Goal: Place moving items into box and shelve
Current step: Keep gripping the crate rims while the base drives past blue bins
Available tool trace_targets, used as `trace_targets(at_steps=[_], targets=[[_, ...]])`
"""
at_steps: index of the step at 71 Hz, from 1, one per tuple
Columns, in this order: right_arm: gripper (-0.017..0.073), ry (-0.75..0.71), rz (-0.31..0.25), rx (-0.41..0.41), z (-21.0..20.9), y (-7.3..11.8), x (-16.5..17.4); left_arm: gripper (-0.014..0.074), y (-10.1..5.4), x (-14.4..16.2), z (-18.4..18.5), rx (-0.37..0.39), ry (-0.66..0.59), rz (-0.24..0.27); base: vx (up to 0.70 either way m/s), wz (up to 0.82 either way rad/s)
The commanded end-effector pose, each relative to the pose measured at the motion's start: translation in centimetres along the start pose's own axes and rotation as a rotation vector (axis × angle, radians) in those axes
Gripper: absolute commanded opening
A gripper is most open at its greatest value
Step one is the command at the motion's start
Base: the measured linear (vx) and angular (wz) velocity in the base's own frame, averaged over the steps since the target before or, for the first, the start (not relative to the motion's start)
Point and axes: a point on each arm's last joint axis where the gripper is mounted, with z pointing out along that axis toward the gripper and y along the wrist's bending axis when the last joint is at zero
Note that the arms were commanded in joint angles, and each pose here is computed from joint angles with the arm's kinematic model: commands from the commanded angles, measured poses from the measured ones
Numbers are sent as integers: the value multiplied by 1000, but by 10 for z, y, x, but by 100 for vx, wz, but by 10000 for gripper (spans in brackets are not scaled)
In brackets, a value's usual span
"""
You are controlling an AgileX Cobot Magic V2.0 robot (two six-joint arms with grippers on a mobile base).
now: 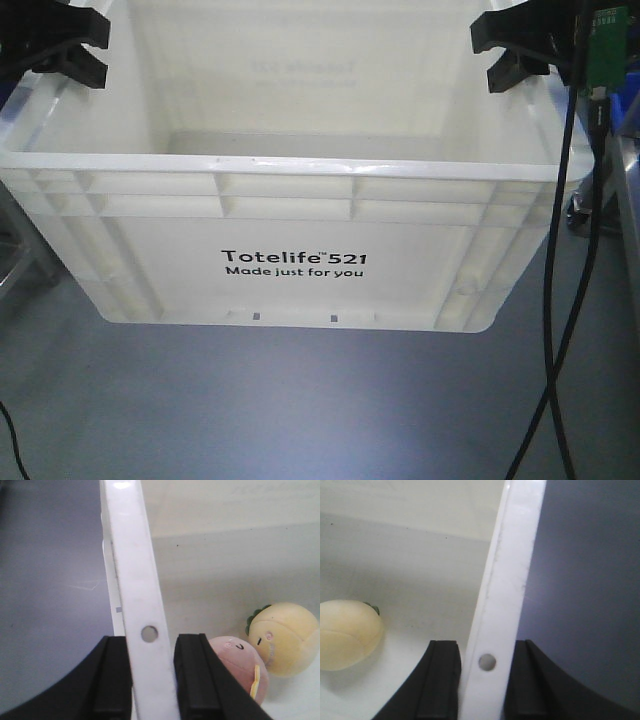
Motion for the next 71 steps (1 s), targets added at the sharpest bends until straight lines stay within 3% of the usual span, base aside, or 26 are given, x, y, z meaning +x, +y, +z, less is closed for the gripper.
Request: trace_targets(at_steps=[1, 32, 71], targets=[[-12, -203, -33, -47, -33, 7, -13, -17, -14, -14, -33, 76, -208, 11, 38, -44], [-12, -202, -32, -48, -33, 7, -13, -17, -14, -14, -33, 76, -208, 11, 39, -41], [-12, -200, -33, -47, -33, 6, -12, -17, -14, -14, -33, 76, -208, 11, 44, -17]])
